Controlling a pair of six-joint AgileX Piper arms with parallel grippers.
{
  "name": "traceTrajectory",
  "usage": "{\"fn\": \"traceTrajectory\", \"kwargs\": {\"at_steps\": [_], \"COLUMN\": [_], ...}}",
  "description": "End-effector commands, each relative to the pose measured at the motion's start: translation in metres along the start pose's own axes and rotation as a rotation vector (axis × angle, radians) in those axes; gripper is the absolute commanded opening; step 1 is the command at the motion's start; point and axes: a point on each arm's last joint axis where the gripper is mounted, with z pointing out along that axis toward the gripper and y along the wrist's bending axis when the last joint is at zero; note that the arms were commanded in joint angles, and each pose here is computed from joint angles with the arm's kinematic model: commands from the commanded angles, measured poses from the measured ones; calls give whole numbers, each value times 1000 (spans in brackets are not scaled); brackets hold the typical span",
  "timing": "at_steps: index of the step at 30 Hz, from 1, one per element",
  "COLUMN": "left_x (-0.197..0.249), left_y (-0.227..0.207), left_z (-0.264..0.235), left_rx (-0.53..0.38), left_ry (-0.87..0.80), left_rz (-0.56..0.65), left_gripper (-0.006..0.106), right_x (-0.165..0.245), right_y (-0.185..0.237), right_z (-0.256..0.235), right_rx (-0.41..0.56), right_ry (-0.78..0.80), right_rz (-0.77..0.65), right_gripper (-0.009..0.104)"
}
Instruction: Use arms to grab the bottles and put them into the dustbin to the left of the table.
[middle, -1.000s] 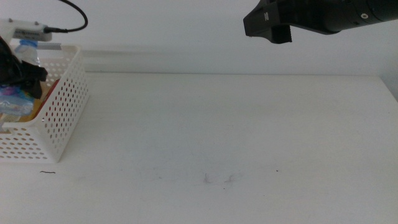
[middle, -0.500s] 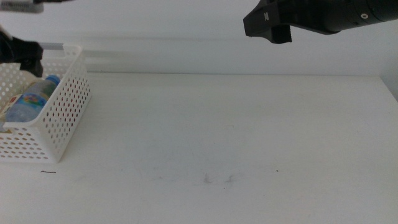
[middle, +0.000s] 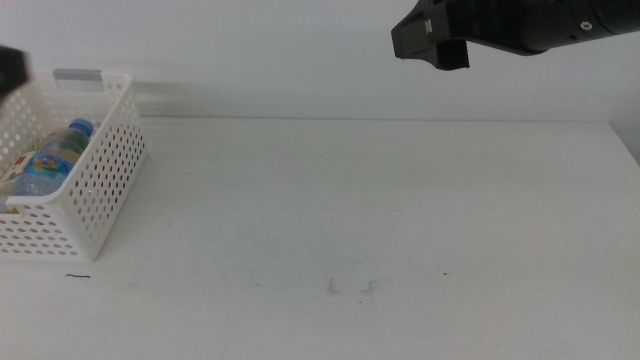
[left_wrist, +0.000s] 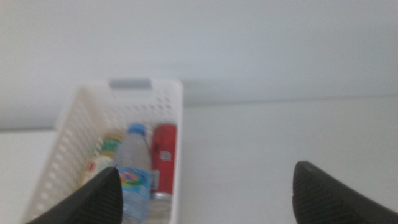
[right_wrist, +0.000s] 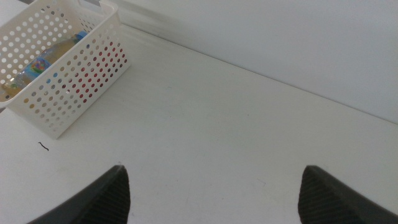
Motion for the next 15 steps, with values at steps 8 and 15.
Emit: {"fn": "traceTrajectory", "kwargs": {"at_steps": [8,15], "left_x": [11,10], "left_y": [1,0], "left_z": [-52,-52], "left_rx": [-26,-11], "left_ry": [-159,-176], "left_rz": [-5,-22], "left_gripper": [94,94], "right_x": [-2,-2], "right_y": [1,1], "right_z": [-4,-4], "right_rx": [-2,-2], "right_ry": [-22,-22], "right_rz": [-6,-6], "right_gripper": [91,91]}}
